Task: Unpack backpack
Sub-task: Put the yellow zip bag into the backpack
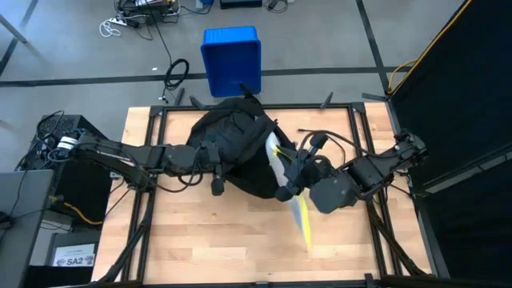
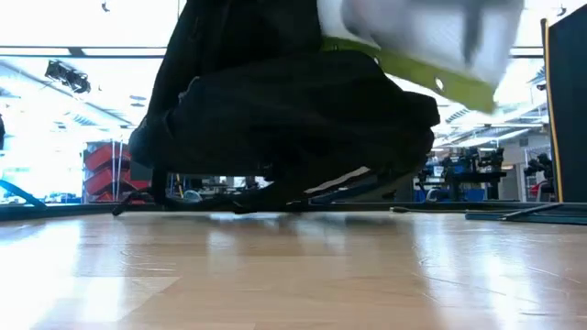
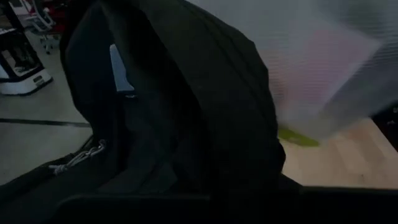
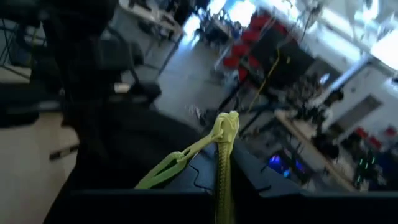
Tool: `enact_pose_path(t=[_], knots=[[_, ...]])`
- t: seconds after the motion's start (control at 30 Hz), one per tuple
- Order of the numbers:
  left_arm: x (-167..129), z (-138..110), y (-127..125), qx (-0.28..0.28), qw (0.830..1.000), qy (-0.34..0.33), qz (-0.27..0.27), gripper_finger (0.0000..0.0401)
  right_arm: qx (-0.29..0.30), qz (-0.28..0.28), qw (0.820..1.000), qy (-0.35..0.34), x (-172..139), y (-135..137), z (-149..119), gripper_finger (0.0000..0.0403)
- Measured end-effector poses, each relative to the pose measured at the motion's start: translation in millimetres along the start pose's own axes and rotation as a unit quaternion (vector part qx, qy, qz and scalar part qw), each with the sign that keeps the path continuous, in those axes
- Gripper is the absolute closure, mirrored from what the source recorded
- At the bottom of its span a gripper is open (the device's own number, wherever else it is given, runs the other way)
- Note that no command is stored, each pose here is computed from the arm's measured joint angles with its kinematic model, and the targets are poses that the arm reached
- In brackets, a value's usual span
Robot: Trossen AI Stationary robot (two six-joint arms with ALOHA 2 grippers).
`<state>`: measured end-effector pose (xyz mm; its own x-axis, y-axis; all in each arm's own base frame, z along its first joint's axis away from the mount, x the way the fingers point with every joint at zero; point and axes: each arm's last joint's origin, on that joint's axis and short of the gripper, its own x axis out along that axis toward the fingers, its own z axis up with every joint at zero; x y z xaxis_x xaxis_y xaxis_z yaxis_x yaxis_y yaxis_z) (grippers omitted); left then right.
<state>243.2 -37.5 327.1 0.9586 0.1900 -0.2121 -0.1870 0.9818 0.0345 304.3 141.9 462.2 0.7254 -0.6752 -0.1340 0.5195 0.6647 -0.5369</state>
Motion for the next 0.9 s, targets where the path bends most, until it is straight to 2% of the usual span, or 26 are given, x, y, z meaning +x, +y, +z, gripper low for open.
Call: enact_pose_path(t=[0.1, 0.23, 0.37, 0.5, 0.9], knots=[[0.0, 0.0, -0.4, -0.003, 1.0, 0.0, -0.008, 0.0401, 0.0, 0.008, 1.0, -0.011, 5.9, -2.6, 5.2, 0.0403], [0.4, 0.8, -1.4, -0.007, 1.0, -0.006, -0.021, 0.0401, 0.022, 0.058, 0.998, 0.001, 26.0, -2.7, -0.7, 0.0403], [0.3, 5.4, -1.8, -0.015, 0.999, -0.028, -0.026, 0.0401, 0.03, 0.103, 0.993, 0.041, 52.6, 11.3, -19.0, 0.0403], [0.0, 7.6, -2.4, -0.018, 0.999, -0.038, -0.034, 0.0401, 0.024, 0.116, 0.989, 0.086, 77.7, 28.5, -39.9, 0.0403], [-1.9, 15.4, -2.4, -0.018, 0.998, -0.042, -0.044, 0.0401, 0.038, 0.174, 0.973, 0.149, 135.7, 55.9, -70.8, 0.0403]])
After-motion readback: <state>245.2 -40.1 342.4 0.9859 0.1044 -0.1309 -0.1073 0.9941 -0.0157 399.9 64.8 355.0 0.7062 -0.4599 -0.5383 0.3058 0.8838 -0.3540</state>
